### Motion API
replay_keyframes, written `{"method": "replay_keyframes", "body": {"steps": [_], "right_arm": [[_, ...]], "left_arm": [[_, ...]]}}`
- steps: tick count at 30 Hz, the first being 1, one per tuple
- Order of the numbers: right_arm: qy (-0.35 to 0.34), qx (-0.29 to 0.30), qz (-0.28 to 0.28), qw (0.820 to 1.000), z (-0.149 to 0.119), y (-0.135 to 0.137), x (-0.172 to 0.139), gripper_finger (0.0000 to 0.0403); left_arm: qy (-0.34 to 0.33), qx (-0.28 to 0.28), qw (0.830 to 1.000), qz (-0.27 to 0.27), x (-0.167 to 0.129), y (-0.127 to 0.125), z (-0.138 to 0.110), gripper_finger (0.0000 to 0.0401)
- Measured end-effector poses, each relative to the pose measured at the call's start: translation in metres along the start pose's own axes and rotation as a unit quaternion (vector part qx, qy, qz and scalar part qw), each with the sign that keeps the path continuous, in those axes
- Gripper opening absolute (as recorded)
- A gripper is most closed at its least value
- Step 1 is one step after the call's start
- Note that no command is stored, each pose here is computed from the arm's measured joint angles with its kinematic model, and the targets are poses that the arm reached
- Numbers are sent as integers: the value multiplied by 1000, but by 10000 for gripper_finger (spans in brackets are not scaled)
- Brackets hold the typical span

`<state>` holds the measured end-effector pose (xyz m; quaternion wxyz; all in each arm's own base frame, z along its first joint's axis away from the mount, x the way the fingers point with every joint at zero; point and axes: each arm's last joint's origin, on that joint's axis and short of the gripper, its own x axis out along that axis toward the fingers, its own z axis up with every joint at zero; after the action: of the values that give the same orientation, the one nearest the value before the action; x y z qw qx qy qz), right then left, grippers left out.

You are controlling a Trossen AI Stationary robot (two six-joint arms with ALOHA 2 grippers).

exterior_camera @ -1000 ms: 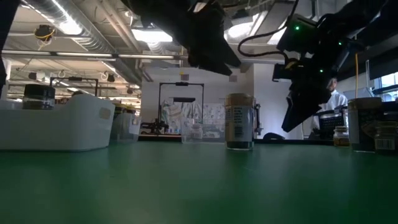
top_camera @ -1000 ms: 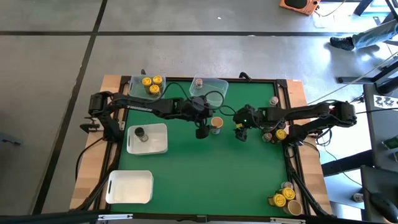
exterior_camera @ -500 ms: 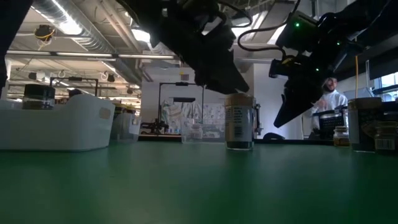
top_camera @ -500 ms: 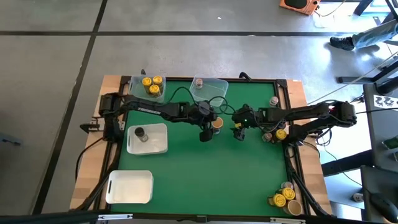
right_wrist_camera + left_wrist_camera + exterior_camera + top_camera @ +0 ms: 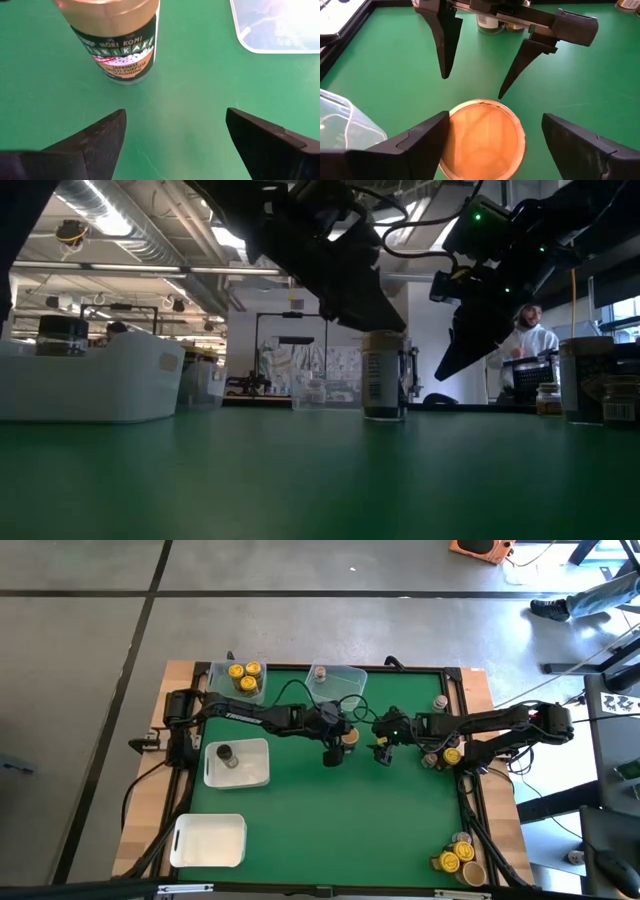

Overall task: Sort spices by type
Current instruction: Put the gold seasoning bottle into the bottom white bin

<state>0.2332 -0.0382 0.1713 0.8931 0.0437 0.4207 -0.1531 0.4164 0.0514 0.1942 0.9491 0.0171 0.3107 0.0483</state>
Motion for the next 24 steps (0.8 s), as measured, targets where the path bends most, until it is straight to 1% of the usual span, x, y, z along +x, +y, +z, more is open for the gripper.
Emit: {"method": "replay_keyframes", "body": {"steps": [9, 16, 20, 24], "right_arm": [[0, 0, 0, 1000, 0, 0, 0, 340], [0, -1, 1, 1000, 0, 0, 0, 340], [0, -1, 1, 1000, 0, 0, 0, 340], [0, -1, 1, 1000, 0, 0, 0, 340]], "left_arm": [[5, 1, 1000, -2, -3, -1, 11, 315], [11, -4, 1000, 15, -4, 7, 10, 315], [16, -10, 1000, 18, -1, 9, 7, 315], [41, -6, 999, 1, 14, 6, -7, 315]]}}
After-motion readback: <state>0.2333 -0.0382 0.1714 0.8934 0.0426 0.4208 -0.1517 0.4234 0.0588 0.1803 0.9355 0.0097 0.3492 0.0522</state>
